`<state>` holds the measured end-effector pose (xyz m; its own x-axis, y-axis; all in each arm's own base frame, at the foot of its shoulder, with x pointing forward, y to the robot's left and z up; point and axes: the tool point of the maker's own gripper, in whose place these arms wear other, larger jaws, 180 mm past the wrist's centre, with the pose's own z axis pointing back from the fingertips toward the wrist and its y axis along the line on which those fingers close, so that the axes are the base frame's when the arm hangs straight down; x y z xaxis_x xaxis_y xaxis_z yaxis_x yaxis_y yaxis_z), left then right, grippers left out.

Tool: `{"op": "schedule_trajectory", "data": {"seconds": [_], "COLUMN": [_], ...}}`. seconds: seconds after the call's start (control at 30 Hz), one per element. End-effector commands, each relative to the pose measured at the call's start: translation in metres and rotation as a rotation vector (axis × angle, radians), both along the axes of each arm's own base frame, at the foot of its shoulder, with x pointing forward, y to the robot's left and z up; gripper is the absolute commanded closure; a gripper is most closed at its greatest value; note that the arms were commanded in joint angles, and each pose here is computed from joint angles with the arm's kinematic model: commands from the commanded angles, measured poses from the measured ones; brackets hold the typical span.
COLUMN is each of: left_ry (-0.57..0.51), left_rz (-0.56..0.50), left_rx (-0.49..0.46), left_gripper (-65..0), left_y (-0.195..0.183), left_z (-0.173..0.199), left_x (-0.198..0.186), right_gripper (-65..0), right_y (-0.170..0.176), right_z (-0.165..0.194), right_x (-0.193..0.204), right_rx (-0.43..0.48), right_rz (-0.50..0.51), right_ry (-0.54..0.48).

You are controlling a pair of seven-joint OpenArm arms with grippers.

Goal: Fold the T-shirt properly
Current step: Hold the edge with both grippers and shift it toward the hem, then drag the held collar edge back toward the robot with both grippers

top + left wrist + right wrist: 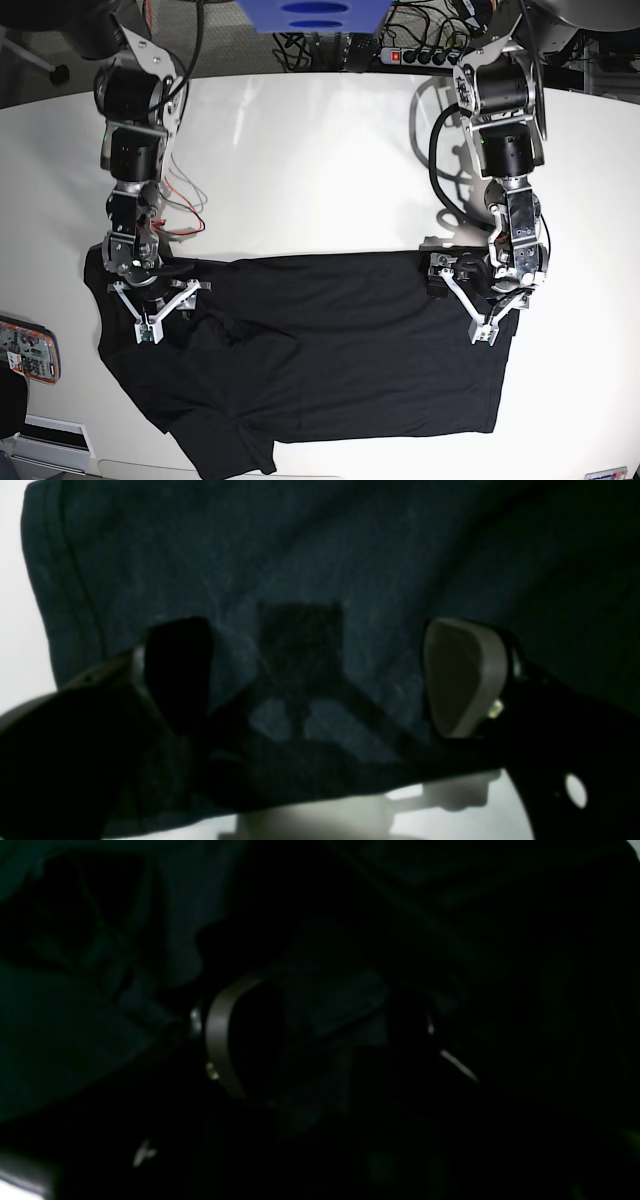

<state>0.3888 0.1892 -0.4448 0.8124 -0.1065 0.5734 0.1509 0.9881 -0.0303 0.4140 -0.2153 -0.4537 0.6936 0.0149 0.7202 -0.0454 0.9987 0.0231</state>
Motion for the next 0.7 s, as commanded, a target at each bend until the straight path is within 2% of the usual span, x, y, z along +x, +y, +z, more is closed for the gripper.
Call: {"op": "schedule_trajectory", "data": {"seconds": [0.0, 0.07, 0.2, 0.3, 0.47, 0.67], "left_ry": [0.151, 0.176, 0.200, 0.178, 0.135, 0.146], "left_rz": [0.002, 0.002, 0.002, 0.001, -0.005, -0.009], "left_rx": [0.018, 0.018, 0.019, 0.035, 0.053, 0.051], "left_gripper": [-65.0, -65.0, -65.0, -65.0, -65.0, -65.0], "left_y": [0.003, 0.003, 0.003, 0.006, 0.002, -0.004], "left_z": [-0.023, -0.032, -0.040, -0.034, -0.025, -0.030], "left_x": [-0.031, -0.042, -0.055, -0.056, -0.066, -0.083], "right_gripper": [-37.3, -37.3, -37.3, -37.3, -37.3, -37.3], "right_y": [-0.006, -0.008, -0.009, -0.009, -0.009, -0.009], "right_z": [-0.031, -0.023, -0.031, -0.033, -0.051, -0.071], "right_x": [-0.038, -0.034, -0.049, -0.051, -0.076, -0.110], "right_rx": [-0.044, -0.060, -0.066, -0.066, -0.065, -0.064], "right_rz": [0.014, 0.016, 0.016, 0.017, 0.017, 0.019], "right_ry": [0.214, 0.184, 0.203, 0.208, 0.258, 0.323]}}
